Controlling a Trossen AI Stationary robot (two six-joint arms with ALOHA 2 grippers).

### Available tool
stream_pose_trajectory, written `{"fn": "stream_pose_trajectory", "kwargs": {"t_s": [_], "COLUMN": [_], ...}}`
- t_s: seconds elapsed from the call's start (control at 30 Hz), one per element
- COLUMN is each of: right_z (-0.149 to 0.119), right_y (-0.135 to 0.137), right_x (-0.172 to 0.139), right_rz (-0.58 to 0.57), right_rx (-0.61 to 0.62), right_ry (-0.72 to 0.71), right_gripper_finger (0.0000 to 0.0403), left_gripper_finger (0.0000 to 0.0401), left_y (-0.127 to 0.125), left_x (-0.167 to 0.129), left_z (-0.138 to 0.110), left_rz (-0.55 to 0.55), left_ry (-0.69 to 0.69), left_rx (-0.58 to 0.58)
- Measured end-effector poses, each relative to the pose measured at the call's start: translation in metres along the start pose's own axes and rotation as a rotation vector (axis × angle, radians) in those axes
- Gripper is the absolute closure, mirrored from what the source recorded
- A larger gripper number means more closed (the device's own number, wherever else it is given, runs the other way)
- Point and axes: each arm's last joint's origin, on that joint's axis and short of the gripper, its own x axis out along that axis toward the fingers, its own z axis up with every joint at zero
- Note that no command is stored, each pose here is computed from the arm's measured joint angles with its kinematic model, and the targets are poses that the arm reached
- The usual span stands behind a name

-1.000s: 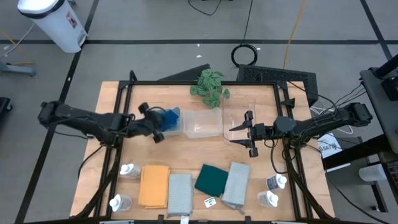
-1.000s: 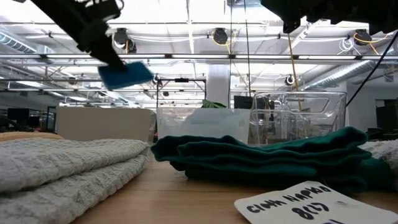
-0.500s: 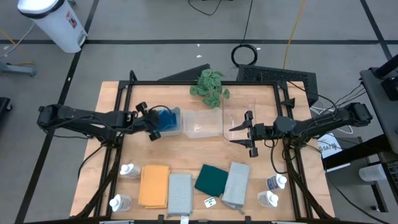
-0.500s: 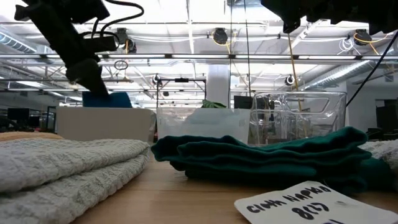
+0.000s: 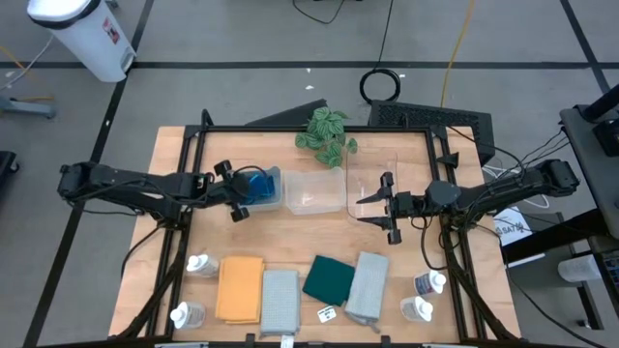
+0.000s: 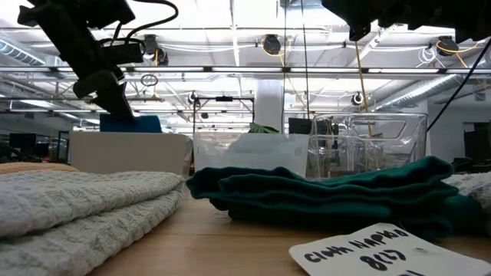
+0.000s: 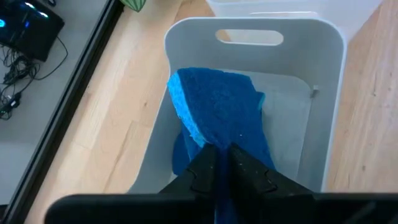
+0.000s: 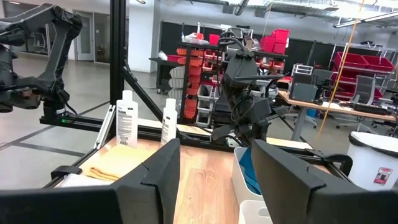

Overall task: Pick & Place Kitchen Items
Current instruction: Put the blue sponge into the gray bin

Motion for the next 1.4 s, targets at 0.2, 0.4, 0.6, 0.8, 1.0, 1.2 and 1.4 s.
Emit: {"fn": "stream_pose_trajectory", "kwargs": {"t_s": [0.2,0.4,0.6,0.8,1.0,1.2,1.4], "right_z": [0.0,0.0,0.0,0.0,0.0,0.0,0.0], "right_y": [0.0,0.0,0.0,0.0,0.0,0.0,0.0], "right_x": [0.0,0.0,0.0,0.0,0.0,0.0,0.0], "right_rz": [0.0,0.0,0.0,0.0,0.0,0.0,0.0], "right_rx": [0.0,0.0,0.0,0.0,0.0,0.0,0.0], "right_ry": [0.0,0.0,0.0,0.0,0.0,0.0,0.001], "right_gripper_finger": [0.0232,0.0232,0.0232,0.0232,0.0232,0.0232,0.0232], "left_gripper_finger": [0.0367,0.0366,0.0366,0.0365,0.032,0.0224,0.0152], "left_y": [0.0,-0.001,-0.005,-0.012,-0.014,-0.011,-0.006], "left_x": [0.0,0.0,0.009,0.024,0.031,0.026,0.013], "left_z": [0.0,0.0,-0.001,-0.003,-0.002,0.002,0.014], "left_rz": [-0.002,-0.029,-0.017,0.007,0.054,0.107,0.081], "left_ry": [0.0,0.003,0.043,0.12,0.126,0.096,0.028], "left_rx": [0.001,0.049,0.039,0.093,0.046,-0.003,-0.032]}}
